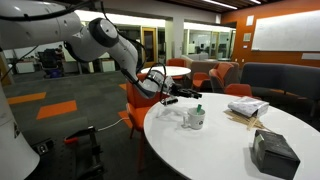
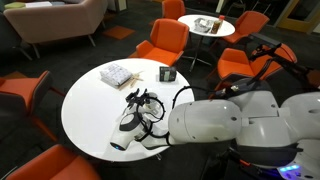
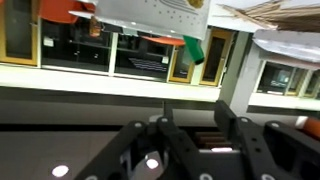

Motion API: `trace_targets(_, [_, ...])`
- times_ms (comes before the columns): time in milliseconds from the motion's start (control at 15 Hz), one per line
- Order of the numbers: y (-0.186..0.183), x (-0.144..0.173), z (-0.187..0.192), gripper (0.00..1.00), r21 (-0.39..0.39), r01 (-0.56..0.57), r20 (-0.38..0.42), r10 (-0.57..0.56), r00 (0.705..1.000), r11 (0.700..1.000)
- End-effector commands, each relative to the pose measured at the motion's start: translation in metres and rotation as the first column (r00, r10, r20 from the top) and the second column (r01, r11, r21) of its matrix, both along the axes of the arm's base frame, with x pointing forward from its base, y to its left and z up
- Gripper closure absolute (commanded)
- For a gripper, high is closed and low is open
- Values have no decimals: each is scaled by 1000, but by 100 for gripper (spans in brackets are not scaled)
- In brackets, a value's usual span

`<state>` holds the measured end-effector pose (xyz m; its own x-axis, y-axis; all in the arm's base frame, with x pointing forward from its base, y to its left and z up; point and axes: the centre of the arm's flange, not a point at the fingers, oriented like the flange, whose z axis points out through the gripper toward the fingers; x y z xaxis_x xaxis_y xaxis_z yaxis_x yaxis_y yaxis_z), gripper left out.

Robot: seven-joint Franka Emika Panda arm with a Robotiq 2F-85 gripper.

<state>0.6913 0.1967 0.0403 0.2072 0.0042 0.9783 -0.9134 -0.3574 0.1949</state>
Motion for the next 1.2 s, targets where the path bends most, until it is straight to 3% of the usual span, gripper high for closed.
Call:
trace_targets(0, [1, 2, 23, 23, 46, 19, -28, -18, 999, 999])
trace_targets(200, [-3, 6, 52, 0, 73, 68, -134, -57, 989, 995])
trace_targets(333, [-13, 12, 77, 0, 126, 62, -212, -34, 977, 990])
trace_targets(533, [-41, 29, 111, 0, 251, -25, -197, 76, 977, 968])
trace_targets(867, [-84, 47, 143, 0, 433, -153, -187, 255, 949, 888])
trace_targets(1133, [-86, 42, 165, 0, 555, -202, -235, 385, 892, 807])
